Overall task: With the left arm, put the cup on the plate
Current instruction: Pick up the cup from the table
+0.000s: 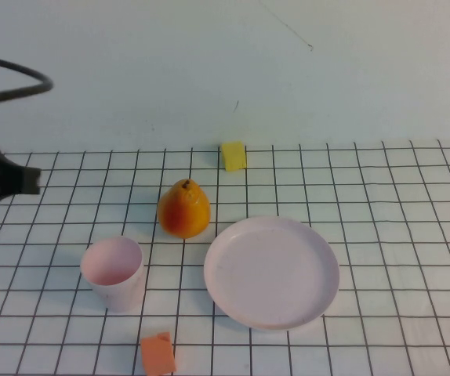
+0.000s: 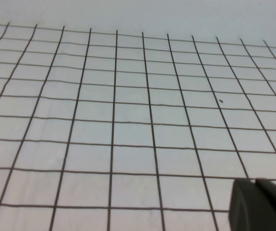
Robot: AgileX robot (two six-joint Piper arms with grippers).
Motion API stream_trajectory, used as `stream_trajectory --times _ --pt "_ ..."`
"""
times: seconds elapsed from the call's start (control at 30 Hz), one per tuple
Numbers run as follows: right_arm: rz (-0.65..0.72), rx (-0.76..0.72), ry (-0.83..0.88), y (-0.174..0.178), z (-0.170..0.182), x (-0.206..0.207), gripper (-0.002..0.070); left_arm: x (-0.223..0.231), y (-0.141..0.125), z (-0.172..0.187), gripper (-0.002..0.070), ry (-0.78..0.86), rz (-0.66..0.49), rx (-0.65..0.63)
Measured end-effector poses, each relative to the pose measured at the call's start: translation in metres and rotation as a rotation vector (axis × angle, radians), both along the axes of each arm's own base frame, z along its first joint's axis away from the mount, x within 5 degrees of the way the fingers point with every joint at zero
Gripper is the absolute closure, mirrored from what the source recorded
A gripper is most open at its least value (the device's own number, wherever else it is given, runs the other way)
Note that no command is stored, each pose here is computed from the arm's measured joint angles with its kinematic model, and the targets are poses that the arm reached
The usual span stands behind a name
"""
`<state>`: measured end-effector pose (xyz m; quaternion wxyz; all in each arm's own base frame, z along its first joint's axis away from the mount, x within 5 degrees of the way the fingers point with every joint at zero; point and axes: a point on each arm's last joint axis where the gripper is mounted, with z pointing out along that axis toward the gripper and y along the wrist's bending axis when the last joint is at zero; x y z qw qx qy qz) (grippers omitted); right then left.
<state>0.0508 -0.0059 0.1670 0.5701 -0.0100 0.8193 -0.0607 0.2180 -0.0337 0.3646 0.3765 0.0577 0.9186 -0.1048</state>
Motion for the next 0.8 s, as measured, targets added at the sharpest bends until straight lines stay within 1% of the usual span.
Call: stream_trajectory --times 0.1,0.13,0.2,0.3,0.33,0.4,0.43,0.47,0.53,0.63,0.7,0.8 --pt "0.0 0.0 0.0 0.0 0.0 0.0 0.0678 0.026 -0.004 -0.017 0.0671 0.115 -0.017 0.003" --pt "0.0 0.0 0.0 0.0 0.0 0.0 0.0678 0.034 -0.004 -0.023 0.0654 0.146 -0.023 0.007" --pt "0.0 0.0 0.0 0.0 0.0 0.0 0.0678 0.046 -0.006 -0.035 0.0588 0.189 -0.043 0.018" --pt "0.0 0.0 0.0 0.0 0.0 0.0 0.0678 0.061 -0.008 -0.053 0.0404 0.253 -0.063 0.026" --pt "0.0 0.0 0.0 0.0 0.0 0.0 0.0678 0.065 -0.009 -0.059 0.0316 0.274 -0.065 0.029" --pt "0.0 0.0 0.0 0.0 0.0 0.0 0.0678 0.072 -0.01 -0.07 0.0209 0.308 -0.079 0.036" --pt "0.0 0.0 0.0 0.0 0.0 0.0 0.0678 0.076 -0.01 -0.076 0.0172 0.319 -0.095 0.048" --pt "0.0 0.0 0.0 0.0 0.0 0.0 0.0678 0.081 -0.011 -0.082 0.015 0.324 -0.111 0.056" --pt "0.0 0.0 0.0 0.0 0.0 0.0 0.0678 0.09 -0.012 -0.095 0.0132 0.342 -0.136 0.067" --pt "0.0 0.0 0.0 0.0 0.0 0.0 0.0678 0.102 -0.013 -0.117 0.013 0.382 -0.16 0.083" --pt "0.0 0.0 0.0 0.0 0.0 0.0 0.0678 0.11 -0.014 -0.133 0.0141 0.417 -0.175 0.094" --pt "0.0 0.0 0.0 0.0 0.0 0.0 0.0678 0.117 -0.014 -0.154 0.0182 0.462 -0.202 0.109"
